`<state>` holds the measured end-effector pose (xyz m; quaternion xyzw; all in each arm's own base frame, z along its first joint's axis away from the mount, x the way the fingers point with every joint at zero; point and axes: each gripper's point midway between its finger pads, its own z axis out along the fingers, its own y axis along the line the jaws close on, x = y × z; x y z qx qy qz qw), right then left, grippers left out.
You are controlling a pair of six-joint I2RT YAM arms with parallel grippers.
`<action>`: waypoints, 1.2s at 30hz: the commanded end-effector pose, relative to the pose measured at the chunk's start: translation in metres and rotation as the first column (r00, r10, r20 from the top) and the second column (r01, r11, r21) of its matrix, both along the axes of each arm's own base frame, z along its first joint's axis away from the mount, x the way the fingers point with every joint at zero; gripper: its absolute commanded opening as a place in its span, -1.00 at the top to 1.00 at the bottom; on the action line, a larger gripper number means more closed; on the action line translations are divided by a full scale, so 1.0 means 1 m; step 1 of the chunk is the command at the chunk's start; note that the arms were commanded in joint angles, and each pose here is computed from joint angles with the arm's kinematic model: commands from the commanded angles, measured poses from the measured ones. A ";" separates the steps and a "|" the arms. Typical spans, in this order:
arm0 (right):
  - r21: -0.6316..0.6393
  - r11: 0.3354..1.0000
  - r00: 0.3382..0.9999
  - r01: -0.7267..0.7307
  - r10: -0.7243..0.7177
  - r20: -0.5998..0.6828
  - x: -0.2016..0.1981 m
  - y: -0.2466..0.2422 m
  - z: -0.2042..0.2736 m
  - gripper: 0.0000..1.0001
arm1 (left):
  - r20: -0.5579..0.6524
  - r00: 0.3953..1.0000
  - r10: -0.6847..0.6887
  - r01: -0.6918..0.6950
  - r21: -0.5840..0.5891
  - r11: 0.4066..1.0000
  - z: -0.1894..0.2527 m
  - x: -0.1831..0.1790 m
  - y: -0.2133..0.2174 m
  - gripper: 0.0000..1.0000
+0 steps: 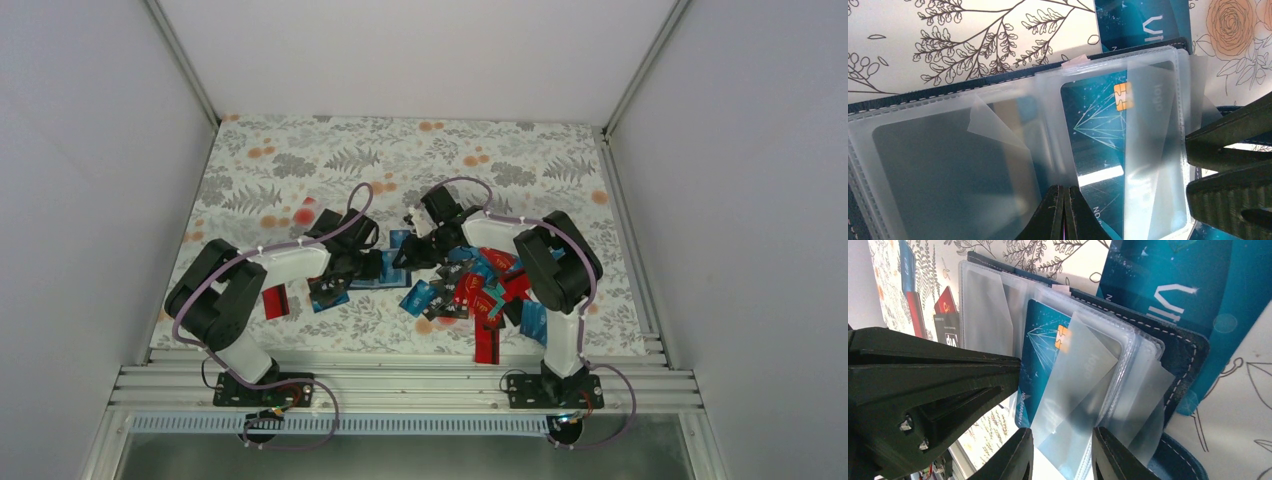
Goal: Put the credit cards into the card holder
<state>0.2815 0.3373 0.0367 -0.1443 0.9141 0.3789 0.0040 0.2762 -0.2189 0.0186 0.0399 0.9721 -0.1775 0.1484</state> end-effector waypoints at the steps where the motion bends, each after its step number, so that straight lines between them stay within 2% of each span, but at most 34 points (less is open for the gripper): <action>1: -0.010 1.000 1.000 0.016 -0.016 0.001 0.002 -0.002 0.004 0.37 | -0.030 1.000 -0.008 0.009 0.012 1.000 -0.008 -0.010 0.001 0.95; 19: -0.010 0.999 0.996 0.034 -0.035 -0.085 -0.011 -0.002 -0.012 0.36 | -0.025 1.000 -0.011 0.011 0.007 1.000 -0.005 -0.010 -0.001 0.95; 36: 0.149 0.988 0.999 -0.043 0.045 -0.007 -0.011 0.027 0.043 0.38 | -0.025 1.000 -0.014 0.014 0.007 1.000 -0.005 -0.012 -0.002 0.95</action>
